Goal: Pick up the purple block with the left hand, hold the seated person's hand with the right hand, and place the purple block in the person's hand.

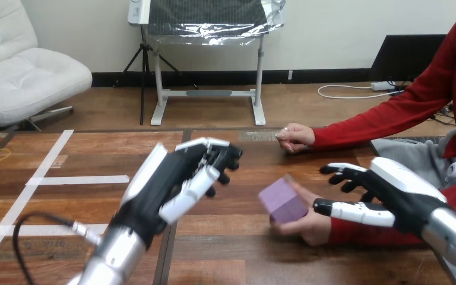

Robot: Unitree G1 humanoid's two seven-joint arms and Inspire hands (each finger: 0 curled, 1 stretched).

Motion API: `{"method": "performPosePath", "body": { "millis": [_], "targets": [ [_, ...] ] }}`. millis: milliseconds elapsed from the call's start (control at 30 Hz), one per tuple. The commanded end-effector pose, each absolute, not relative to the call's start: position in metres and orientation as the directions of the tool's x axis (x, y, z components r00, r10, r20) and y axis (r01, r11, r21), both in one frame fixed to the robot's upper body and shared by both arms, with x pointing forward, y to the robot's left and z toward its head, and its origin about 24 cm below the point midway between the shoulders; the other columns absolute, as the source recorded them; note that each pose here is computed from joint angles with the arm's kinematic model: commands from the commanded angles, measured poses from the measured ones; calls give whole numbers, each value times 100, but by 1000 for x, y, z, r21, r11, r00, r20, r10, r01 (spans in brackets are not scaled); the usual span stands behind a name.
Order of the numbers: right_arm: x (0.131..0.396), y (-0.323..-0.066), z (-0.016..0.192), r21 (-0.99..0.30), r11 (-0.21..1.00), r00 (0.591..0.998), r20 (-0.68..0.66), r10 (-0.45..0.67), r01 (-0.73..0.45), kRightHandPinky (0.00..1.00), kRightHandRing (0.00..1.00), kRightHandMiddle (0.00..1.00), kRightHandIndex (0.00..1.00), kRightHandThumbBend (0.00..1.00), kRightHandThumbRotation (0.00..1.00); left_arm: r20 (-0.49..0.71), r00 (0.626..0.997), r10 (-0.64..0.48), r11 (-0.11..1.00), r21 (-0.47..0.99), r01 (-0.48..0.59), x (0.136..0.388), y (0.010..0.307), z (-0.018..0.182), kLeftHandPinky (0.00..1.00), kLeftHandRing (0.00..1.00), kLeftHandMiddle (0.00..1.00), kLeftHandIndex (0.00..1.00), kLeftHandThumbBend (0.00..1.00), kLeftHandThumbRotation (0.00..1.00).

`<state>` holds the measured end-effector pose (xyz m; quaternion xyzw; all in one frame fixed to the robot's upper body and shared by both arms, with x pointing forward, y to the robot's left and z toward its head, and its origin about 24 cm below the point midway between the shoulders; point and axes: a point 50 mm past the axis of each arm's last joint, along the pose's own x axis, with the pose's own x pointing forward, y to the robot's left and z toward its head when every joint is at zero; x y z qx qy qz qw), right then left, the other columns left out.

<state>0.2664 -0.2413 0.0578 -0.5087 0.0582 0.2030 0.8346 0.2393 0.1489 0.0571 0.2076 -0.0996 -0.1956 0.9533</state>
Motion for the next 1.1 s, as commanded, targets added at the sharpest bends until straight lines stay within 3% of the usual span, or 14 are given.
{"method": "performPosePath", "body": {
  "millis": [0,500,1067],
  "targets": [
    [267,-234,96,-857,481,961,-55,270,-184,62,80,85,90,99,100,239,894,-379,877,400,265,227,152,78,48,62,67,67,45,94],
    [230,-217,97,-676,730,957,137,255,-98,72,85,89,92,98,100,264,909,-322,917,325,230,188,156,62,59,70,73,69,42,94],
    [187,-186,91,-385,917,905,346,247,-103,85,89,91,92,90,100,264,924,-276,952,204,226,164,156,51,70,79,81,74,35,97]
  ]
}}
